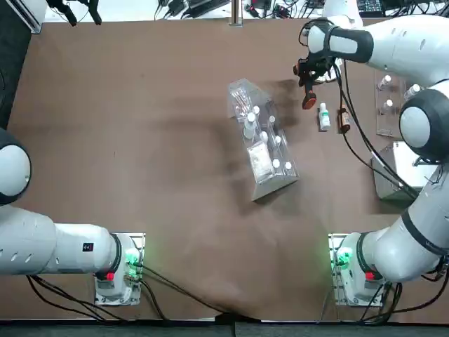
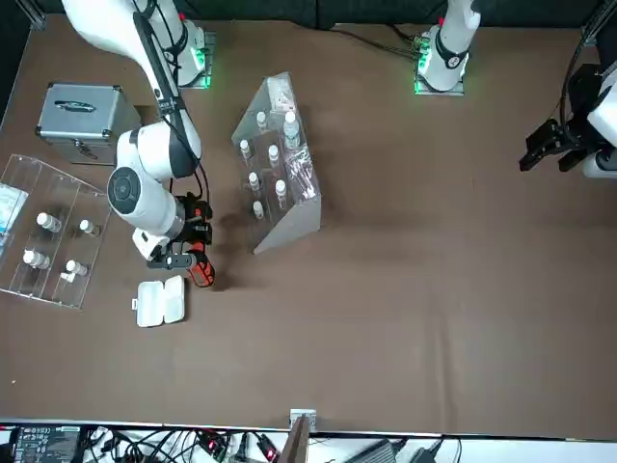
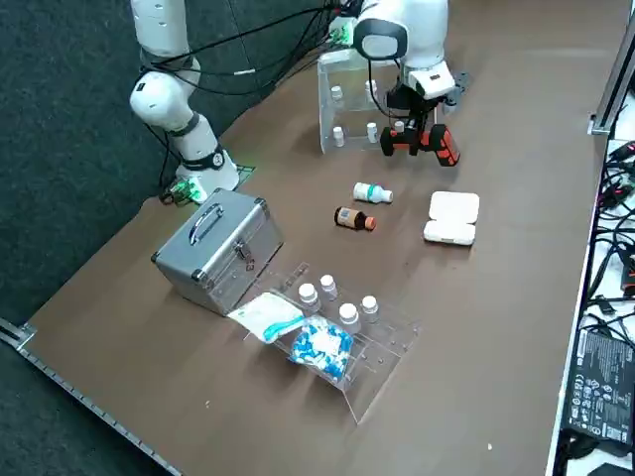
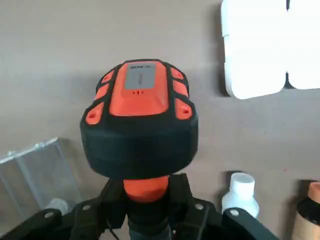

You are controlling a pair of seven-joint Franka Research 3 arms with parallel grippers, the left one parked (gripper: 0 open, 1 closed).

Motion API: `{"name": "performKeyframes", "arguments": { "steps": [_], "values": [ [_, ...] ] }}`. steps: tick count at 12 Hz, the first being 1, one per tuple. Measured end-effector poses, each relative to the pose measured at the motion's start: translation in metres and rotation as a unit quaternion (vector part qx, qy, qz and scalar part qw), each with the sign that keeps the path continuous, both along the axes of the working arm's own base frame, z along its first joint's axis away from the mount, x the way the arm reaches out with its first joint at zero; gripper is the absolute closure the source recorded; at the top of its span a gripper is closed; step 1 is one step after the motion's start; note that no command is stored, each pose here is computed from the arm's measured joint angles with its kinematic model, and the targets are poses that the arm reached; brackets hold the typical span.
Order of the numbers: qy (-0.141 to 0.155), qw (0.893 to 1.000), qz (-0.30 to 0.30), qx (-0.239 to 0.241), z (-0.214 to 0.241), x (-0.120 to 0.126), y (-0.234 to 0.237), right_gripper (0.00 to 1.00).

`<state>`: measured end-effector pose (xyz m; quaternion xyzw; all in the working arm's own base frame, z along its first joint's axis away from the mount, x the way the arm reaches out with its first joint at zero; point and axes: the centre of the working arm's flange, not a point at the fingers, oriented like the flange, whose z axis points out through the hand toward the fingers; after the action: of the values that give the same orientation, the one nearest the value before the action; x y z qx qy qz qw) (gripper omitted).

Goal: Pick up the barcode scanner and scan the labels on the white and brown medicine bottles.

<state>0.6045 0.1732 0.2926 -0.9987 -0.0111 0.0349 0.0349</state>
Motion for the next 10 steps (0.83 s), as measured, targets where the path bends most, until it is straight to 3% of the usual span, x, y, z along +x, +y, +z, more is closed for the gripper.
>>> {"name": "performKeyframes", "arguments": {
  "steps": [4,10],
  "values": [
    [-0.015,0.999,-0.036,-0.002,-0.018,-0.011,0.01,0.58],
    [-0.021,0.999,-0.03,-0.018,-0.05,-0.036,0.014,0.58]
  ]
}}
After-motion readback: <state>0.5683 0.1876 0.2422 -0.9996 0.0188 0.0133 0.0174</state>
